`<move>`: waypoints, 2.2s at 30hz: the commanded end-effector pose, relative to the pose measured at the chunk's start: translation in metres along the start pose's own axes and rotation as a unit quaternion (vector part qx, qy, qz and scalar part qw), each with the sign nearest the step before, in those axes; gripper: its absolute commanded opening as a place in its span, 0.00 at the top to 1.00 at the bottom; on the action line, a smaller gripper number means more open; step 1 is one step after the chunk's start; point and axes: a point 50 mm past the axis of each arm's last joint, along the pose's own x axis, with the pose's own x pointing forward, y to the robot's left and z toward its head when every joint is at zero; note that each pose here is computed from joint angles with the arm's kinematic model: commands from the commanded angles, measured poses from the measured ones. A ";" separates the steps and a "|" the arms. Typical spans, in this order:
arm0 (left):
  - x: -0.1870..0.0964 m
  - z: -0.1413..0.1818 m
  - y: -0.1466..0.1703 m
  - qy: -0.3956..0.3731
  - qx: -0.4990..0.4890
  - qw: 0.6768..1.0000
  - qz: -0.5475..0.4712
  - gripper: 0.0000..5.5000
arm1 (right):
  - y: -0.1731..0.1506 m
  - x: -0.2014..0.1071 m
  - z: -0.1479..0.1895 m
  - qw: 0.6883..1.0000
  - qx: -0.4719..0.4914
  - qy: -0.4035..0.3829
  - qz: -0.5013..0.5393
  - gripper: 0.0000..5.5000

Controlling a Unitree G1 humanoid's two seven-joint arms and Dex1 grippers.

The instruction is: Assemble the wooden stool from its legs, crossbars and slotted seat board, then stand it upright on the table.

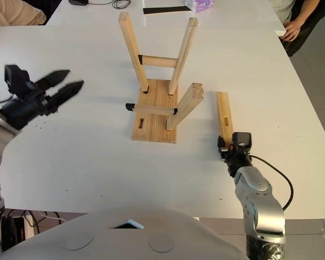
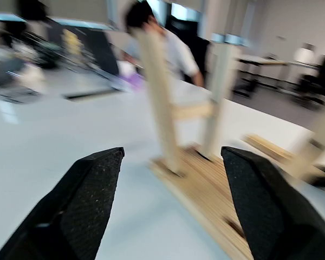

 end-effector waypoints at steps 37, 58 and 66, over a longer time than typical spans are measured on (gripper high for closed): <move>0.034 0.093 -0.115 -0.128 -0.134 0.855 -0.485 0.40 | 0.074 -0.090 0.187 0.666 -0.084 -0.158 0.724 0.63; 0.039 0.090 -0.111 -0.140 -0.144 0.858 -0.472 0.50 | 0.087 -0.087 0.197 0.660 -0.059 -0.204 0.720 0.63; 0.039 0.091 -0.115 -0.141 -0.139 0.855 -0.480 0.62 | 0.086 -0.083 0.192 0.670 -0.066 -0.194 0.713 0.63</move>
